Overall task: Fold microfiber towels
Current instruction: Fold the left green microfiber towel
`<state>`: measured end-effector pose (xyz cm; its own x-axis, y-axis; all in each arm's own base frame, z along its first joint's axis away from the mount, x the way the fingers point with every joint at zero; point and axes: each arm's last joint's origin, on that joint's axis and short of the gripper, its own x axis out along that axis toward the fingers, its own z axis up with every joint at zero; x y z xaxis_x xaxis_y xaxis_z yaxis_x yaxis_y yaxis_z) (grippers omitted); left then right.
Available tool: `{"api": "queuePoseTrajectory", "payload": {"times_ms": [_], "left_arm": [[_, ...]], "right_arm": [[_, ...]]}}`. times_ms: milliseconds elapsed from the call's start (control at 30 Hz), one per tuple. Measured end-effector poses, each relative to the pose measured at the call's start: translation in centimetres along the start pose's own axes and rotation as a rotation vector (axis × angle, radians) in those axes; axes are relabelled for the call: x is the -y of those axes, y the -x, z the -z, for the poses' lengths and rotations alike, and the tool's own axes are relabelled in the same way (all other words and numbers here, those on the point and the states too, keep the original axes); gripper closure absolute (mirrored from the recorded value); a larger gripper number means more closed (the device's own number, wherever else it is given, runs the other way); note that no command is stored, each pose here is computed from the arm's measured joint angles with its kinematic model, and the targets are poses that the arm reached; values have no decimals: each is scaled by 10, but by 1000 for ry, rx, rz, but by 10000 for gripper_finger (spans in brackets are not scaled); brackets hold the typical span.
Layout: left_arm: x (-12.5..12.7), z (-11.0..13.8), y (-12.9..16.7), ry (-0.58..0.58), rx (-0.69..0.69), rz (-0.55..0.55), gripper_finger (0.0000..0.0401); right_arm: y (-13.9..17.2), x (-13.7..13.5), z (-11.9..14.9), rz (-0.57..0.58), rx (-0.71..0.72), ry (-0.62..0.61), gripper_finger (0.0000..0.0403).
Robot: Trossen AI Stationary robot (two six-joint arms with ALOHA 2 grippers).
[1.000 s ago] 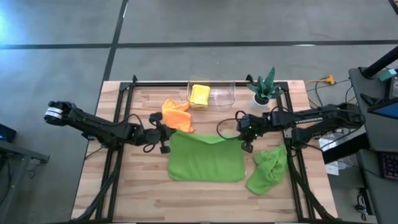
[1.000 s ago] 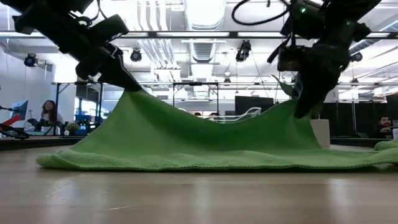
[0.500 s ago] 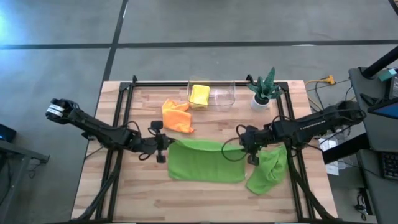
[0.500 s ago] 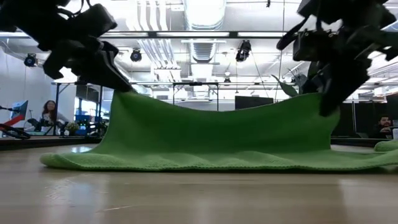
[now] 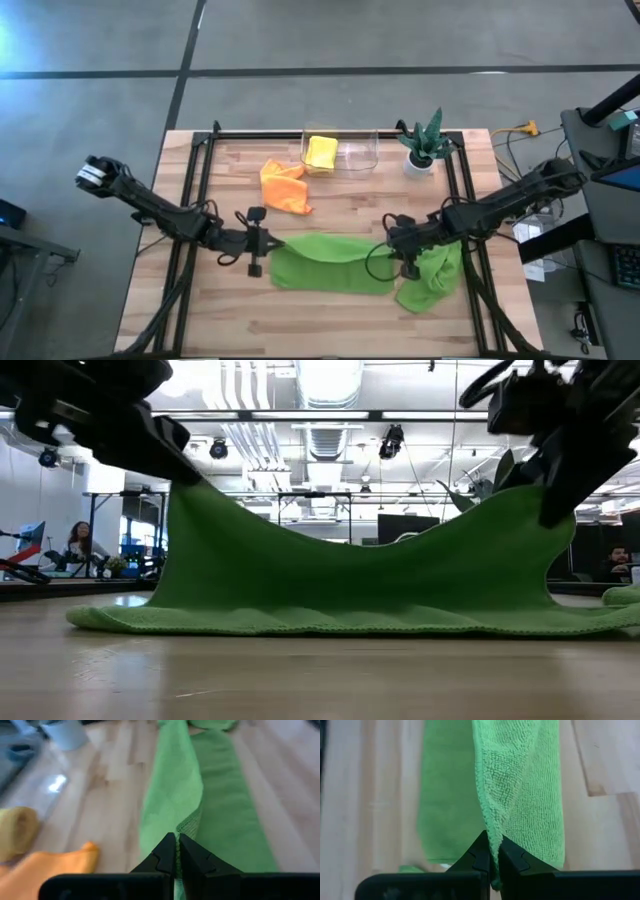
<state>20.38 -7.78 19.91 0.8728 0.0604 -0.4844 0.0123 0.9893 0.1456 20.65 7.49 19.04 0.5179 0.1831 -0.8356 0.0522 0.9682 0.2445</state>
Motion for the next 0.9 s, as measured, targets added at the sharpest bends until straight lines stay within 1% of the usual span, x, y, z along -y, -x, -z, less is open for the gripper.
{"api": "queuePoseTrajectory", "payload": {"times_ms": [133,267,367,533,667,833,900], "left_arm": [[9,5,-1,-11,-26,47,401],[17,10,-4,9,-54,71,401],[22,14,-7,-8,-77,84,401],[31,22,-12,10,-125,116,401],[35,25,-16,2,-134,129,401],[38,28,-21,6,-136,136,401],[39,30,-22,21,-151,132,401]], "right_arm": [[3,-10,0,-19,11,27,394],[2,-17,6,-21,-4,19,394],[0,-19,13,-16,-23,13,394],[-2,-23,18,-10,-27,4,394],[-9,-26,21,-7,-51,18,394],[-25,-34,18,-33,-35,21,394],[-33,-35,18,-24,-51,19,394]]}}
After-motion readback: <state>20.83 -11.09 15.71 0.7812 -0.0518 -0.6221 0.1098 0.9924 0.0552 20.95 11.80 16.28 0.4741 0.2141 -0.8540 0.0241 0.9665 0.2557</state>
